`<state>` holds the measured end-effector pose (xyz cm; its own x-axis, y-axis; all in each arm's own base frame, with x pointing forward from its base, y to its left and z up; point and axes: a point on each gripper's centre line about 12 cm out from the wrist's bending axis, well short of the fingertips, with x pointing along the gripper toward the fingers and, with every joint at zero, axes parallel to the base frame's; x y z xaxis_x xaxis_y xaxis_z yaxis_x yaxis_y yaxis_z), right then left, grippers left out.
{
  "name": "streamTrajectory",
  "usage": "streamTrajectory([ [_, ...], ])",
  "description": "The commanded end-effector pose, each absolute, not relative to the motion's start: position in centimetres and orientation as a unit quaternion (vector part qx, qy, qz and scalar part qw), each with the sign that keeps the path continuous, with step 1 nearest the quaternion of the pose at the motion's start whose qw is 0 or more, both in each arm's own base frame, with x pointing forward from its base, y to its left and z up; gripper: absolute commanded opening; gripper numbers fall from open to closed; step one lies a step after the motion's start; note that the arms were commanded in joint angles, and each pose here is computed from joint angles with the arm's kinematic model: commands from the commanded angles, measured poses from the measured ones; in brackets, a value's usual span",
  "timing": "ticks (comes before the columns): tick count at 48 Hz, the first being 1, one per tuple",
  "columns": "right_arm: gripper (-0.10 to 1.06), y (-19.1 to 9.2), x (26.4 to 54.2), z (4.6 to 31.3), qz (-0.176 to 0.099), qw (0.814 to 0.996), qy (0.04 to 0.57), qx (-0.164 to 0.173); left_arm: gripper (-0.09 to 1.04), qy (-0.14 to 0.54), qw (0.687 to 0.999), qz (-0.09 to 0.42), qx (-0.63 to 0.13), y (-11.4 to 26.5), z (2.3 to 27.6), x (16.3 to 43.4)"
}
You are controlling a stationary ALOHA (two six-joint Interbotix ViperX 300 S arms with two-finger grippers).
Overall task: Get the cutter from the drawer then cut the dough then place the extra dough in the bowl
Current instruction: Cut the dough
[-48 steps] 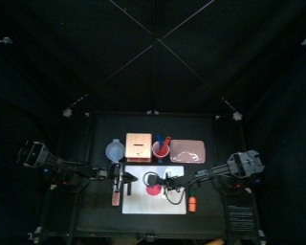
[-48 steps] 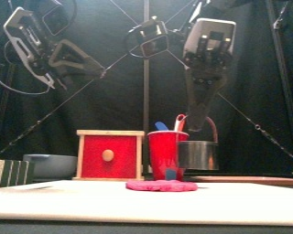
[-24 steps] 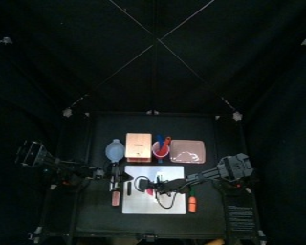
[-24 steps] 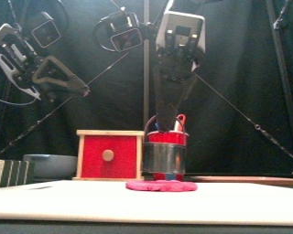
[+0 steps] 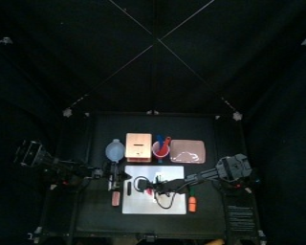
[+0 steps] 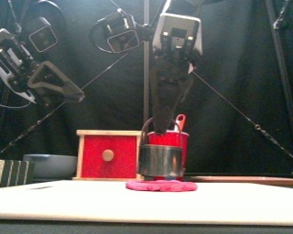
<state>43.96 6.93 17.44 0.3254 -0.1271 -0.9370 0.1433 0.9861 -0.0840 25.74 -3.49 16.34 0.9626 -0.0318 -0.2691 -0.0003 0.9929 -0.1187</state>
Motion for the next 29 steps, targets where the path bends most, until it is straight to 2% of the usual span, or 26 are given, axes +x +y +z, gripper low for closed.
streamTrajectory([
  [1, 0.59, 6.70, 44.27, 18.95, -0.084, 0.822, 0.563, 0.012, 0.39, 0.124, 0.990, -0.005, -0.063, -3.45, 16.95, 26.07],
  [12, 0.59, 6.69, 44.24, 18.51, -0.084, 0.817, 0.570, 0.008, 0.39, 0.124, 0.990, -0.002, -0.066, -3.39, 16.94, 26.06],
  [29, 0.59, 6.46, 44.76, 18.66, -0.086, 0.821, 0.565, 0.008, 0.39, 0.126, 0.989, 0.002, -0.071, -3.29, 16.83, 25.98],
])
